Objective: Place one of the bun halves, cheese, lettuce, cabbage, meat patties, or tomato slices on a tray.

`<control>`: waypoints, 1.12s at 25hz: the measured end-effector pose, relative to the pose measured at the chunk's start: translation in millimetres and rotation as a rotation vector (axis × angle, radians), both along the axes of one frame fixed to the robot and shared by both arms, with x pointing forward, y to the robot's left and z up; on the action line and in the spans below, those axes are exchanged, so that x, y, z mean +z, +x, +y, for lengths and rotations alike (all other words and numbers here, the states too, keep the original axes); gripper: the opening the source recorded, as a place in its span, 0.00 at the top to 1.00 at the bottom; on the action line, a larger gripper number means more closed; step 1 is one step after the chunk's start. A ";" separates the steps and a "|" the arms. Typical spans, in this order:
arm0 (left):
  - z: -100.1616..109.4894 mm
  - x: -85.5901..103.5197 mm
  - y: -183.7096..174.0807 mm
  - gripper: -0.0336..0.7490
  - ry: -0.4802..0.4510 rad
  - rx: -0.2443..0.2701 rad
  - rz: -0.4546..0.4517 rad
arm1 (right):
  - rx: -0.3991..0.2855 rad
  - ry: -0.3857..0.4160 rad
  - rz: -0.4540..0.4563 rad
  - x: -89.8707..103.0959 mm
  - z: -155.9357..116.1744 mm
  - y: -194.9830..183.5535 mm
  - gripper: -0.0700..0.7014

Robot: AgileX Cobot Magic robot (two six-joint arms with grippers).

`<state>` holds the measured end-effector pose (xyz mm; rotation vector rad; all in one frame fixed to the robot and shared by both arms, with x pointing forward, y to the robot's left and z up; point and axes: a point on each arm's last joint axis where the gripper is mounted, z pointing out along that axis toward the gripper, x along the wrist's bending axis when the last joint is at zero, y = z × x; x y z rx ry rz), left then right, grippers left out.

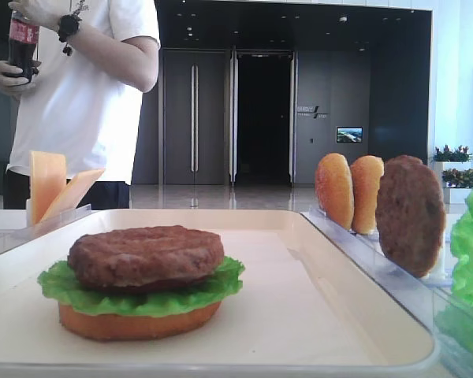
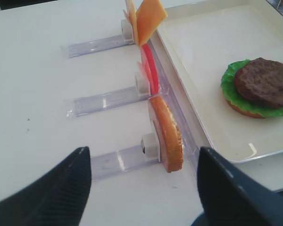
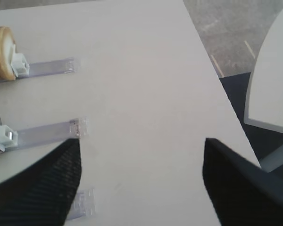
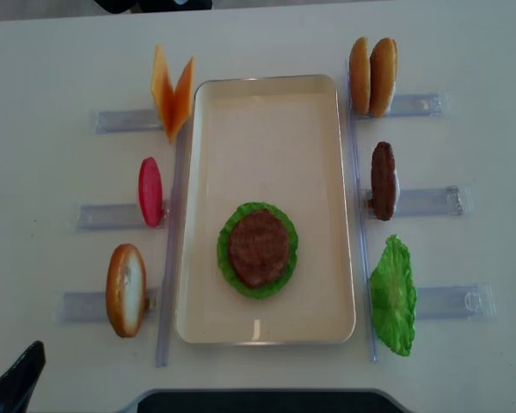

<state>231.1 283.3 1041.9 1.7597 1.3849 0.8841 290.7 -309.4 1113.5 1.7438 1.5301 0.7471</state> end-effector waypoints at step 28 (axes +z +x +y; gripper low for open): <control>0.0 0.0 0.0 0.27 0.000 0.000 0.000 | 0.024 0.012 -0.186 -45.4 4.4 -71.0 0.21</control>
